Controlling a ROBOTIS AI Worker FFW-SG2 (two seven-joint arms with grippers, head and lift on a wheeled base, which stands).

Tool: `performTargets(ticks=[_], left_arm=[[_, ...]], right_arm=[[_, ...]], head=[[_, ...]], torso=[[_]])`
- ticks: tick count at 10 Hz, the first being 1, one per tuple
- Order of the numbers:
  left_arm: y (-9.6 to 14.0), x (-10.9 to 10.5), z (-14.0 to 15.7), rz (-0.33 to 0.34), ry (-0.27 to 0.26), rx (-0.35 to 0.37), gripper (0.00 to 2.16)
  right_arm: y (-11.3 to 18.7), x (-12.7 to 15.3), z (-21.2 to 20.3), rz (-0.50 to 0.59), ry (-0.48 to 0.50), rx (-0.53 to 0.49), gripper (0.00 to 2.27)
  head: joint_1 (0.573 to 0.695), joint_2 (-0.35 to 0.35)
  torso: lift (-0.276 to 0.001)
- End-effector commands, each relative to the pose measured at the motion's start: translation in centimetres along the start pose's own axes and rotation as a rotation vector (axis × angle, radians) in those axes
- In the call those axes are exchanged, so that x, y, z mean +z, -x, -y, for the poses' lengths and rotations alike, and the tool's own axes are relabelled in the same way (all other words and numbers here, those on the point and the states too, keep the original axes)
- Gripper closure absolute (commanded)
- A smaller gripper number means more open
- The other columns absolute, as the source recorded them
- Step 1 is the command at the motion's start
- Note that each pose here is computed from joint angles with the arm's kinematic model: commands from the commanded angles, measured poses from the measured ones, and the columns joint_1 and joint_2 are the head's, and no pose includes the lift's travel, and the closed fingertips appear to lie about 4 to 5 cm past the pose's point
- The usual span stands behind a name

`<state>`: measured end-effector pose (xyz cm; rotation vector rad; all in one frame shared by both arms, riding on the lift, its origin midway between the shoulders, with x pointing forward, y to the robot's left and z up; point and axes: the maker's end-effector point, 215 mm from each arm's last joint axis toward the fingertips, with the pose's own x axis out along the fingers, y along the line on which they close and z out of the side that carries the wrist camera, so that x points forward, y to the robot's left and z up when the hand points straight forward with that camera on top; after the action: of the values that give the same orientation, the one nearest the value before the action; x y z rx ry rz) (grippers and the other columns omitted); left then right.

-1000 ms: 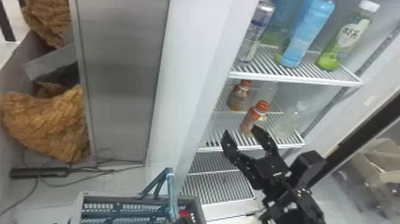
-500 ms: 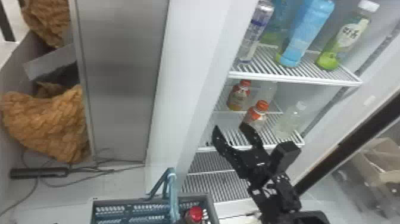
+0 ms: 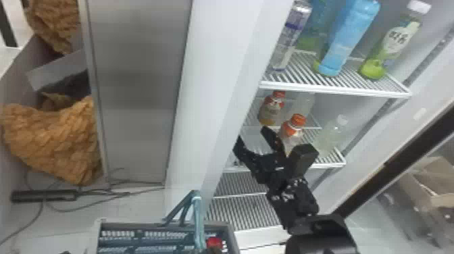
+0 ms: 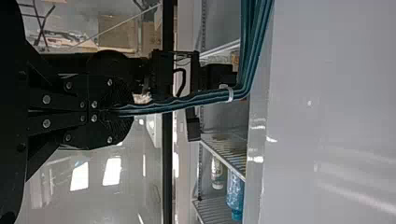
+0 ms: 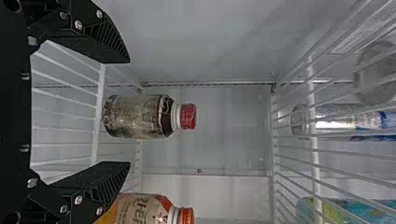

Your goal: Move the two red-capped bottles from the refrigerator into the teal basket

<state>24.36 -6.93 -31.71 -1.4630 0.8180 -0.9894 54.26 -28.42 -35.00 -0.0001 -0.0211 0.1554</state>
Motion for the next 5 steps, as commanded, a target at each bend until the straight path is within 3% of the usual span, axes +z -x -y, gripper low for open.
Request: performTargets(ticks=[1, 5], left_arm=[[-0.2, -0.2, 0.0, -0.007, 0.005, -0.004, 1.16], [-0.6, -0.4, 0.1, -0.023, 0.013, -0.014, 1.16]], right_arm=[[-1.3, -0.3, 0.7, 0.000, 0.005, -0.009, 0.26], [-4.6, -0.6, 2.1, 0.001, 0.008, -0.027, 0.26]], head=[[0.695, -0.350], [0.695, -0.350]], torso=[[-0.224], [-0.224]])
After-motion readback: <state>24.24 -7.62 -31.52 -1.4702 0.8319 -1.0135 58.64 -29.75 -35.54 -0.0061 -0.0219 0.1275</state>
